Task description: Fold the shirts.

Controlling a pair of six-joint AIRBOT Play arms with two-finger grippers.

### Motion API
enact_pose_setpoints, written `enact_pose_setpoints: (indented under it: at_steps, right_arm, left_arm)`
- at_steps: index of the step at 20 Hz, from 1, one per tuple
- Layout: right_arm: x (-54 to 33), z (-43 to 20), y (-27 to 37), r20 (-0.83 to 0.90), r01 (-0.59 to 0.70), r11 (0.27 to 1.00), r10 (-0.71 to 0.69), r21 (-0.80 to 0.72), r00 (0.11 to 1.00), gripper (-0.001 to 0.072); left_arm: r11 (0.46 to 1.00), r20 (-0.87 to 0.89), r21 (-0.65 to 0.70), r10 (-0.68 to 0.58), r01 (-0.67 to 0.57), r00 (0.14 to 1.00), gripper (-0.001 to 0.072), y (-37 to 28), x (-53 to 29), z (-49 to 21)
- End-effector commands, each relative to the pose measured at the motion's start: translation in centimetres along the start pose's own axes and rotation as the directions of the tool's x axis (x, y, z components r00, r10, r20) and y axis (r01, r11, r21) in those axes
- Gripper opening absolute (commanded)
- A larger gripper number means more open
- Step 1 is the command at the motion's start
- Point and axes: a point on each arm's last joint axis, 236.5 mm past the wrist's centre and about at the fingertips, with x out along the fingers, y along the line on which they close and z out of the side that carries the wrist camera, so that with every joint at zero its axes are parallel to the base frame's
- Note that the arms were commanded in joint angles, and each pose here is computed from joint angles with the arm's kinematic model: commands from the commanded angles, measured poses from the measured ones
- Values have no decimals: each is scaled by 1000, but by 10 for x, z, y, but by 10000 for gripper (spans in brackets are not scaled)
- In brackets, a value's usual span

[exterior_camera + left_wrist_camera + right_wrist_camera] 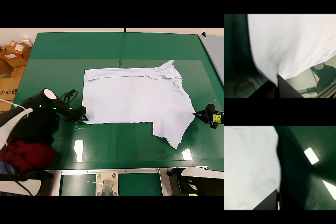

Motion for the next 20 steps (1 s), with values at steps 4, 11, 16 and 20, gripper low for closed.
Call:
enact_pose_setpoints:
  at_steps: [4,11,16,20]
  right_arm:
    - [0,-5,16,-26,-49,997,51,65,998,11]
    - [-80,-26,284,28,-417,803,473,-426,881,11]
    - [-296,-106,453,167,-421,436,825,-795,540,12]
    - [-431,-177,476,340,-179,392,903,-902,264,13]
  left_arm:
    - [992,28,126,30,-34,999,22,-15,-27,20]
    - [845,611,478,-122,-241,782,22,-187,-286,63]
    - [679,819,574,-491,-457,298,23,-323,-515,-68]
    - [628,761,556,-648,-545,30,23,-354,-596,-181]
